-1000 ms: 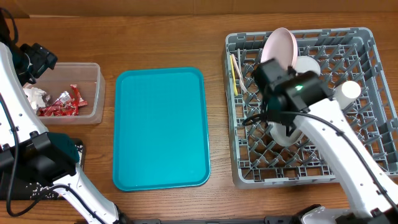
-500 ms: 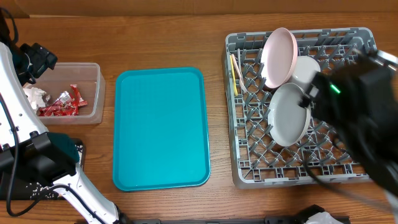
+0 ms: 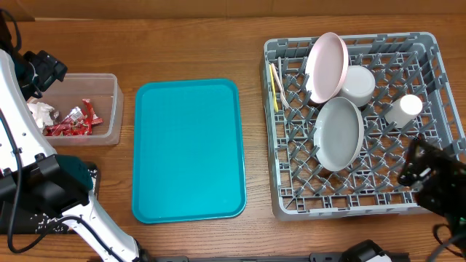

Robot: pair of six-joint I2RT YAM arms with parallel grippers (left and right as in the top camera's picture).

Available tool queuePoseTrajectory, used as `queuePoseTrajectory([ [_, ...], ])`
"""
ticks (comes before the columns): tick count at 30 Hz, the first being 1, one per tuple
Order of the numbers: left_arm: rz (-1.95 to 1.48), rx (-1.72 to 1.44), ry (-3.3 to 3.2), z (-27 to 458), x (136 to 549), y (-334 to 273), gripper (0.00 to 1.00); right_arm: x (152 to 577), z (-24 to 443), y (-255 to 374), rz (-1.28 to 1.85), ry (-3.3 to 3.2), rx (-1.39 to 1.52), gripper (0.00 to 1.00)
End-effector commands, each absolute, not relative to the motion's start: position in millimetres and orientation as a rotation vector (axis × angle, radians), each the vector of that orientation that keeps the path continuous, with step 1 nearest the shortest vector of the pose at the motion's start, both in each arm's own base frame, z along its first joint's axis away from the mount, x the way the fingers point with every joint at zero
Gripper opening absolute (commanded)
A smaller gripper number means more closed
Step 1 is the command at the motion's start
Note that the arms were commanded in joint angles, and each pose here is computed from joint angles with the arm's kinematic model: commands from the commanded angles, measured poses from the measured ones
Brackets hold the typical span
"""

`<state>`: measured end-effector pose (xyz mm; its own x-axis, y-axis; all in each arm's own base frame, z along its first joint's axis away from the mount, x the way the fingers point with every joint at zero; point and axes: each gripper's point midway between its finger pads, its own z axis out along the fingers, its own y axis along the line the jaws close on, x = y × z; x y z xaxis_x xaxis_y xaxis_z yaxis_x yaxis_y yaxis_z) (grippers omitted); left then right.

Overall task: Sort waste into correct bins and load items into the dishwasher rack
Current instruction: 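Release the plate and withdraw the right gripper from the rack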

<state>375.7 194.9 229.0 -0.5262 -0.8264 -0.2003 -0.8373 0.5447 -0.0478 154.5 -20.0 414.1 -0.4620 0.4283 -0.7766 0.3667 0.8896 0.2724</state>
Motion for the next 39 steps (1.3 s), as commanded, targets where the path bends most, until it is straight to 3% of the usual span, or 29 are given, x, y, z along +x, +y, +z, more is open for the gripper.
queuePoseTrajectory([
  [1, 0.077, -1.361, 2.567, 243, 374, 192, 1.0, 161, 409, -14, 0.089, 2.128, 0.573, 1.0],
  [16, 0.077, -1.361, 2.567, 243, 374, 192, 1.0, 162, 398, -12, 0.022, 2.187, 0.463, 1.0],
  [23, 0.077, -1.361, 2.567, 243, 374, 192, 1.0, 175, 357, -27, -0.059, 2.201, 0.563, 1.0],
  [30, 0.077, -1.361, 2.567, 243, 374, 192, 1.0, 218, 317, 13, 0.059, 2.042, 0.007, 1.0],
  [39, 0.077, -1.361, 2.567, 243, 374, 192, 1.0, 248, 239, 16, 0.1, 1.773, -0.002, 1.0],
])
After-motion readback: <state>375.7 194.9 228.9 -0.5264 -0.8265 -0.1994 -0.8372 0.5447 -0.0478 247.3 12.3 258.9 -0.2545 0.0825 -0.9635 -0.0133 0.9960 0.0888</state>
